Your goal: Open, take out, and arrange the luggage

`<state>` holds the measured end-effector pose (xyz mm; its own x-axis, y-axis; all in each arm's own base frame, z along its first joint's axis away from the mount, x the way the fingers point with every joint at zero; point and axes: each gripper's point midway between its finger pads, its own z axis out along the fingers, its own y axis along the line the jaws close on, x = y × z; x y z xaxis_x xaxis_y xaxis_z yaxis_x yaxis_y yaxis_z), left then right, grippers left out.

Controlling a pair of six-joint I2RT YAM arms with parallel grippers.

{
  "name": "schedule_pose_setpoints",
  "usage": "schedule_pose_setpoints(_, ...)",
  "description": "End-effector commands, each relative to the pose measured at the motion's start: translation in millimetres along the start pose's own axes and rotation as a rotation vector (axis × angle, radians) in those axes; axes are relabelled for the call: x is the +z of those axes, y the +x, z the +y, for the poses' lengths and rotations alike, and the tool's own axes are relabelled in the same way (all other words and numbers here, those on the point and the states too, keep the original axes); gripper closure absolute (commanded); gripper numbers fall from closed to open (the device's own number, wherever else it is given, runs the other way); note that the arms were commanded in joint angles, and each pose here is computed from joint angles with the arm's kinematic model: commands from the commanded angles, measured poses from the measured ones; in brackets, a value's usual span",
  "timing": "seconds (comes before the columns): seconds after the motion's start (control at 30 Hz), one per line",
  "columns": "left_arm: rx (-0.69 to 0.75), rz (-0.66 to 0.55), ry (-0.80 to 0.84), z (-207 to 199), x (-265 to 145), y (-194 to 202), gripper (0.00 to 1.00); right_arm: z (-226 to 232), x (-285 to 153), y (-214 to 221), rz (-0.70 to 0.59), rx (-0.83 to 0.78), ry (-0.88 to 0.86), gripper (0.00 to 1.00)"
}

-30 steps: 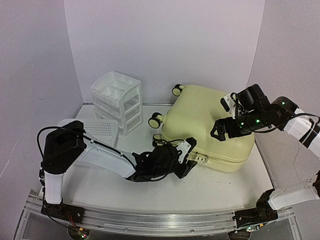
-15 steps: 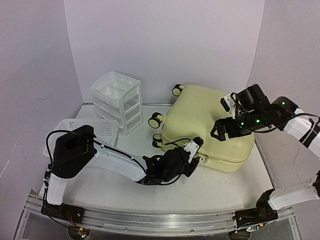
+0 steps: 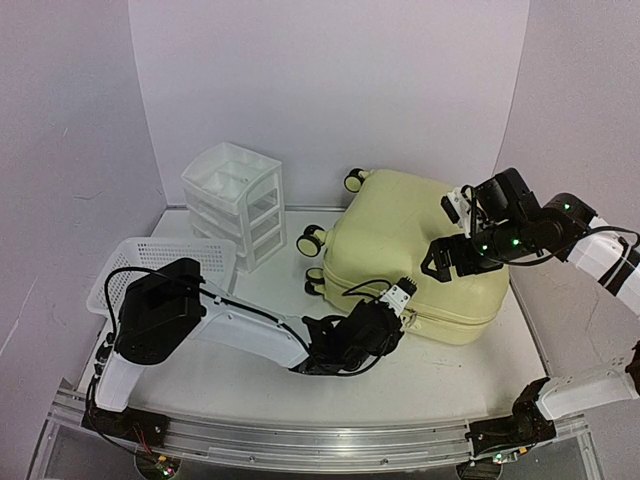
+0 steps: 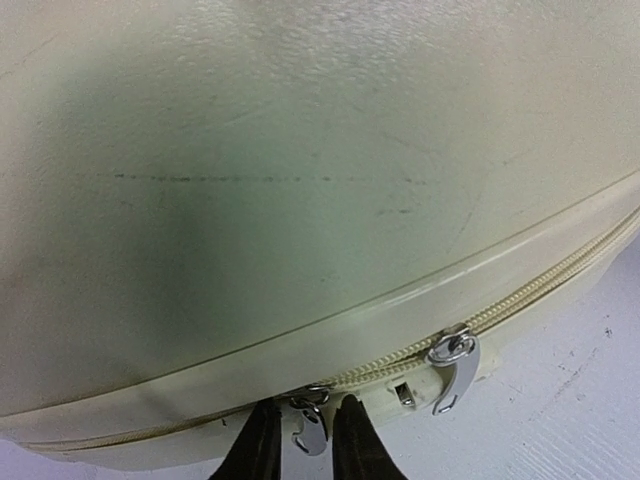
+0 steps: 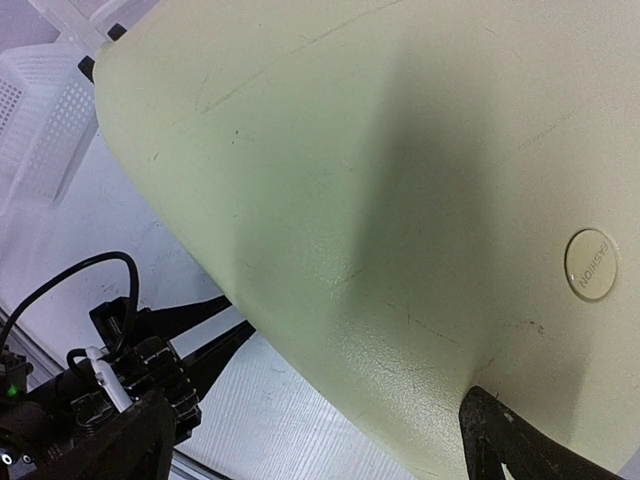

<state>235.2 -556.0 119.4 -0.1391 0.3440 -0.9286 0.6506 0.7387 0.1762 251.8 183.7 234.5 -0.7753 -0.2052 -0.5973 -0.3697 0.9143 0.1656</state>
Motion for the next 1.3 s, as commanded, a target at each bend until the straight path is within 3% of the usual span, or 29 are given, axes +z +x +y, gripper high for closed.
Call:
schedule_pose_setpoints(0.0,-0.015,-0.053,-0.062,9.0,3.0,-28.2,0.87,1.5,1.0,2.2,0.009,0.014,-0.008,0.02)
schedule_pose_setpoints(0.17,-0.010,-0.051,-0.072,11.3,1.6,-29.1,1.00,1.5,1.9,2.4,0.010,0.016,-0.009,0.02)
schedule_pose_setpoints(0.4,-0.007,-0.040,-0.116,32.3,-5.3,-26.8,1.00,0.2,3.8,4.6,0.016,0.016,-0.003,0.02)
schedule_pose_setpoints(1.0,-0.261,0.088,-0.047,202.8,-3.7,10.5,1.00,-8.4,6.9,17.5,0.042,0.003,0.032,0.02)
schedule_pose_setpoints(1.27,-0.192,0.142,0.102,188.8,-4.9,16.9,1.00,-5.6,10.4,23.6,0.074,-0.015,0.015,0.02)
